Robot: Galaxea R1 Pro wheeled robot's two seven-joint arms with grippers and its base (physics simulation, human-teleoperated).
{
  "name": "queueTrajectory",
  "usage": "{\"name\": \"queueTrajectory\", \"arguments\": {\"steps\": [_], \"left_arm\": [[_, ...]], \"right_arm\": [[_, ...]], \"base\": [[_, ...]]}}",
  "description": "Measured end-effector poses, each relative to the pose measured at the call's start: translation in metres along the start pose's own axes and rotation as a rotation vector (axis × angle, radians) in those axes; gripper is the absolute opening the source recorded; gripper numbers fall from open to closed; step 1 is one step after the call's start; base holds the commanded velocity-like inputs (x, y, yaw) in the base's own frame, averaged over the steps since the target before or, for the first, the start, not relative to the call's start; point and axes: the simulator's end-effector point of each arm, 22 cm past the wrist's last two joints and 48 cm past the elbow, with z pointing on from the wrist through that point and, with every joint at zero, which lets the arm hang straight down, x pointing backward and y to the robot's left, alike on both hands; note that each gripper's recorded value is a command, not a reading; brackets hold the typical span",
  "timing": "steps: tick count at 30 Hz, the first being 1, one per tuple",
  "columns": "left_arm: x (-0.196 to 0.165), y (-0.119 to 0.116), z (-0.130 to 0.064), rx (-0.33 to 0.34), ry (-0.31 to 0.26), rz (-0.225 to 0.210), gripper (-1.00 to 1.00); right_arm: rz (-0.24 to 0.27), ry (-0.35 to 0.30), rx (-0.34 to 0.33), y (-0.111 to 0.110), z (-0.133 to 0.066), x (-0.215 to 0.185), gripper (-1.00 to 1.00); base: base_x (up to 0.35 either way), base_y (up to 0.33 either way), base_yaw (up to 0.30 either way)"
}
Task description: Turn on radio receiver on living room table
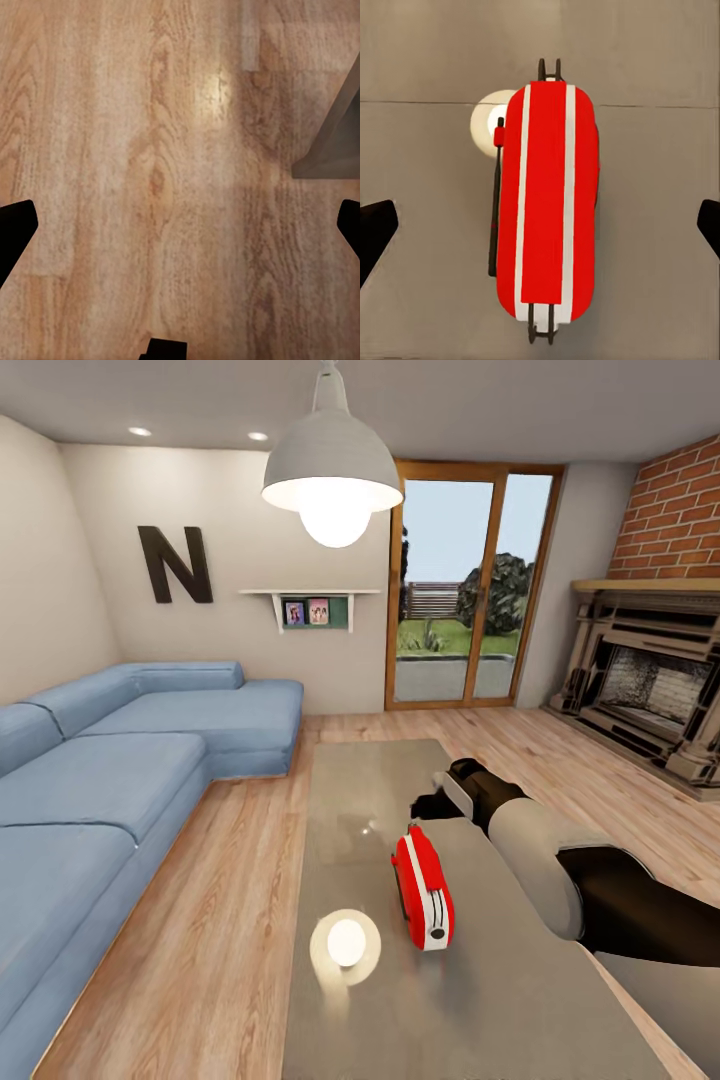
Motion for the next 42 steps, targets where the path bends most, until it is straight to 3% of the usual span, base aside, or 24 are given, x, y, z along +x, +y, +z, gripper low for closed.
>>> {"name": "queueTrajectory", "arguments": {"steps": [3, 7, 24, 32, 36, 42], "left_arm": [[0.000, 0.000, 0.000, -0.001, 0.001, -0.001, 1.00], [0.000, 0.001, 0.000, -0.001, 0.001, -0.001, 1.00], [0.003, 0.000, 0.003, -0.001, 0.001, -0.001, 1.00], [0.010, -0.001, 0.011, 0.000, 0.000, -0.002, 1.00], [0.010, -0.016, 0.010, 0.015, -0.001, -0.016, 1.00], [0.011, -0.013, 0.010, 0.014, 0.001, -0.014, 1.00]], "right_arm": [[-0.003, -0.001, -0.057, 0.012, 0.000, 0.000, 1.00], [-0.003, -0.001, -0.070, 0.014, 0.000, 0.000, 1.00], [-0.003, 0.009, -0.024, 0.003, 0.005, 0.007, 1.00], [-0.002, 0.008, -0.025, 0.003, 0.013, 0.014, 1.00], [-0.012, 0.025, -0.043, 0.020, 0.014, 0.020, 1.00], [-0.010, 0.022, -0.035, 0.012, 0.015, 0.019, 1.00]], "base": [[0.000, 0.000, 0.000], [0.000, 0.000, 0.000], [0.000, 0.000, 0.000], [0.000, 0.000, 0.000], [0.000, 0.000, 0.000], [0.000, 0.000, 0.000]]}}
